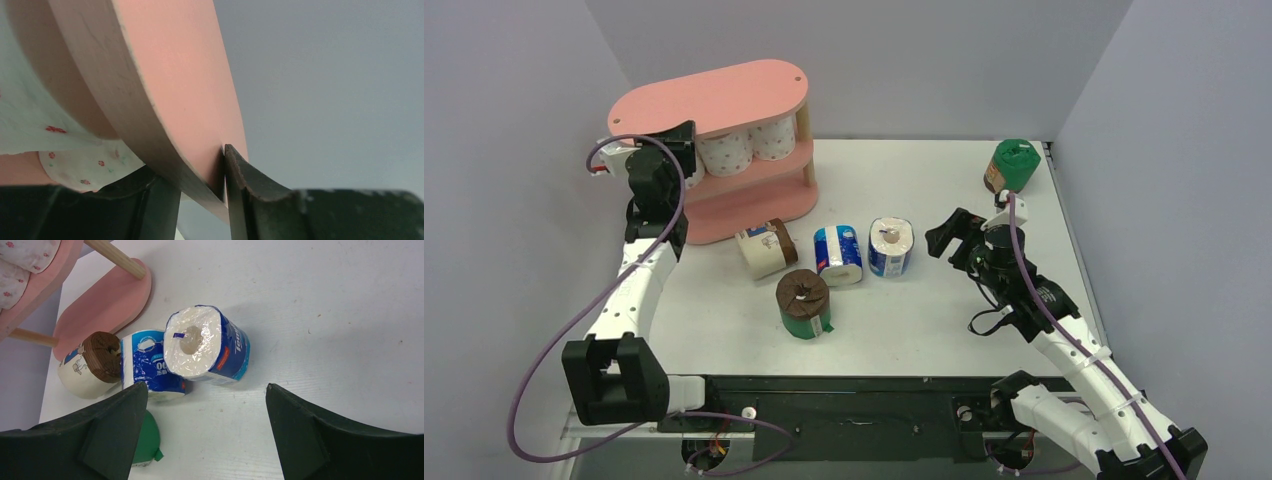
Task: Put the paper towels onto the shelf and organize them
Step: Move the shelf to the center of the board.
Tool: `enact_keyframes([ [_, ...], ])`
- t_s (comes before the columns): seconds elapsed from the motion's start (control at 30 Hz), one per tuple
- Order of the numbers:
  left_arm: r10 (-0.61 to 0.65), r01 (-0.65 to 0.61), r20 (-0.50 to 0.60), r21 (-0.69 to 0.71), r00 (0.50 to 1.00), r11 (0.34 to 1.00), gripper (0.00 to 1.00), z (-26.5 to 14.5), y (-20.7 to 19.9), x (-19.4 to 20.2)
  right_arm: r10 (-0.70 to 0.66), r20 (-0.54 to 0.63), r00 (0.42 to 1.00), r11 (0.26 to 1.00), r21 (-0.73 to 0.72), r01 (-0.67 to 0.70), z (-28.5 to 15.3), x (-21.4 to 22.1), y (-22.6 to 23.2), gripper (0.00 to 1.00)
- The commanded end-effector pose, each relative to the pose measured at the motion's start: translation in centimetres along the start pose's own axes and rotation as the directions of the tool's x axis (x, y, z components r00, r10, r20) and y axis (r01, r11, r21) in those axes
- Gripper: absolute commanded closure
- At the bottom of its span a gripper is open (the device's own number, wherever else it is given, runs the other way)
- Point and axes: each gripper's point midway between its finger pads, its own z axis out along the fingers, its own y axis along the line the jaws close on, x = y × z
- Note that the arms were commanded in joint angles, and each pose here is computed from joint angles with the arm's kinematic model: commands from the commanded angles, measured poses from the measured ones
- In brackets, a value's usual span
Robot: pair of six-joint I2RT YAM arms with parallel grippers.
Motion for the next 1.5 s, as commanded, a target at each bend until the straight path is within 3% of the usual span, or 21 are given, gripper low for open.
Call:
enact_keyframes([
  [0.0,-0.028,0.03,-0.015,0.118,0.999,0.993,0.71,-0.1,-3.2,-0.1,-0.006,0.035,0.999,1.0,0.014,0.005,-0.1,-0.8,-0.4,0.17],
  [0.2,-0.048,0.055,-0.057,0.131,0.997,0.99,0.84,0.2,-3.1,0.7,-0.005,0.033,0.999,1.0,0.016,0.005,0.0,-0.7,-0.4,0.17],
  [0.33,-0.062,0.073,-0.076,0.14,0.995,0.988,1.0,0.1,-3.1,1.1,-0.004,0.032,0.999,1.0,0.021,0.003,0.0,-0.7,-0.5,0.17],
  [1.23,-0.19,0.264,-0.31,0.215,0.931,0.94,1.0,-1.0,-4.5,4.9,0.005,0.026,1.0,1.0,0.028,-0.006,0.0,-0.4,-0.7,0.17],
  [1.27,-0.171,0.288,-0.312,0.383,0.934,0.878,1.0,-6.5,-11.4,2.4,0.006,0.027,1.0,1.0,0.026,-0.006,0.0,-0.4,-0.7,0.17],
  [1.3,-0.189,0.282,-0.329,0.262,0.925,0.923,1.0,-2.4,-6.6,4.6,0.006,0.03,1.0,1.0,0.027,-0.007,0.0,-0.5,-0.7,0.17],
  [1.47,-0.199,0.31,-0.403,0.232,0.893,0.922,1.0,-2.0,-5.9,7.0,0.008,0.032,0.999,1.0,0.024,-0.009,-0.1,-0.6,-0.6,0.17],
])
